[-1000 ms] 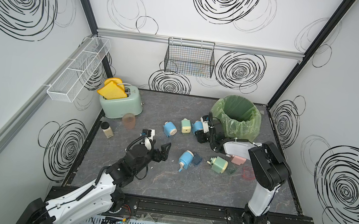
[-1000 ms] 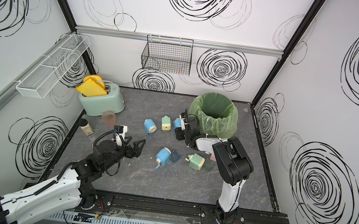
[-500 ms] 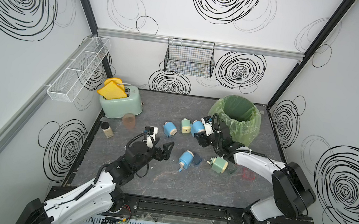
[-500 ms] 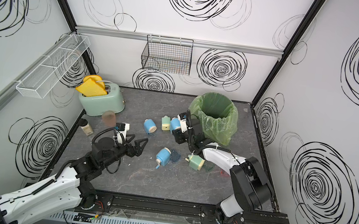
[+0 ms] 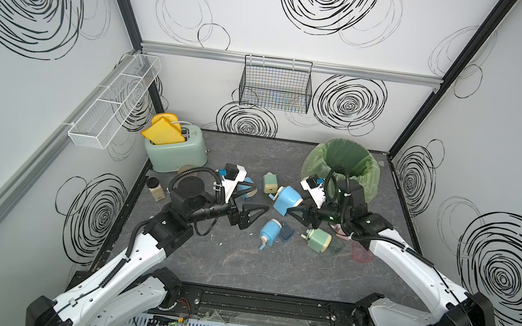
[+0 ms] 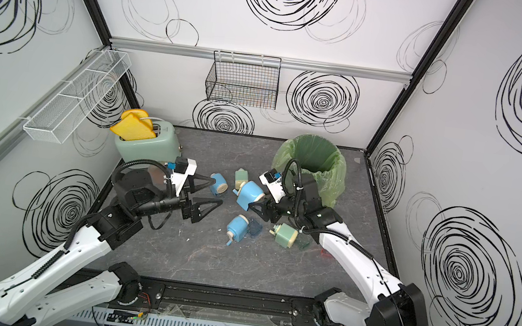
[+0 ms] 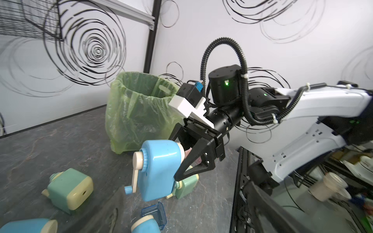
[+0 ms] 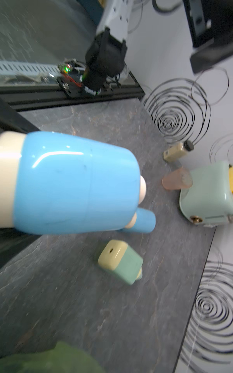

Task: Take out the pencil sharpener tray and clean the shavings
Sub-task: Pick up the pencil sharpener from the center of the board.

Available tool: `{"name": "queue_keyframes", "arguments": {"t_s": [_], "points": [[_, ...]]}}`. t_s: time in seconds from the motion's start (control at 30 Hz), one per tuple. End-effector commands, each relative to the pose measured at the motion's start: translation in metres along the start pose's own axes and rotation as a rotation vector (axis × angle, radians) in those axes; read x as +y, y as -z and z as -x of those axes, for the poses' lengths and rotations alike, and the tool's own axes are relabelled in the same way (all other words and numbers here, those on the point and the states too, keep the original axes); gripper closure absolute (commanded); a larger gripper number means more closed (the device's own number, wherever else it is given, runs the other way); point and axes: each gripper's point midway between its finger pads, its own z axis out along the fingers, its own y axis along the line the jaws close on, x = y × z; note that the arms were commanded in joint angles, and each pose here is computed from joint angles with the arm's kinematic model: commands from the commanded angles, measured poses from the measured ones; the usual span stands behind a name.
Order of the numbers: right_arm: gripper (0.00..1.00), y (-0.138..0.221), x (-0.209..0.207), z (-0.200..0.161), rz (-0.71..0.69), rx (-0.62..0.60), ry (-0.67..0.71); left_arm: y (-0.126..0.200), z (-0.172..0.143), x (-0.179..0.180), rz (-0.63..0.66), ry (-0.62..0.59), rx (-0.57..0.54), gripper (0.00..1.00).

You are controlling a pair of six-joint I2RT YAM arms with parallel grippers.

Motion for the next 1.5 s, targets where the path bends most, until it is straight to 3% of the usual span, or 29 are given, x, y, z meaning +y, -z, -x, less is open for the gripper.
{"name": "queue_keyframes", "arguments": {"t_s": [0.0,0.13,0.27,0.87,1.2,1.3,1.47], "points": [[0.64,0.015,0.05,-0.005,0.249,-0.001,0.079,0.004,-0.008,-0.028,-0.184,-0.073,0.083,0.02],[0.65,0.027,0.079,-0.002,0.378,-0.022,0.123,0.006,-0.011,-0.042,-0.285,-0.076,0.086,0.02],[0.66,0.03,0.095,-0.003,0.422,-0.02,0.162,0.006,-0.017,-0.045,-0.305,-0.087,0.11,0.02],[0.67,0.029,0.119,0.028,0.411,-0.06,0.252,0.001,-0.043,-0.074,-0.466,-0.047,0.198,0.02],[0.66,0.042,0.138,0.043,0.471,-0.101,0.283,-0.002,-0.046,-0.077,-0.51,-0.02,0.211,0.17],[0.67,0.043,0.139,0.047,0.47,-0.119,0.292,-0.002,-0.047,-0.079,-0.528,-0.012,0.215,0.27],[0.67,0.047,0.145,0.054,0.488,-0.147,0.311,-0.001,-0.05,-0.083,-0.549,-0.01,0.222,0.18]]}}
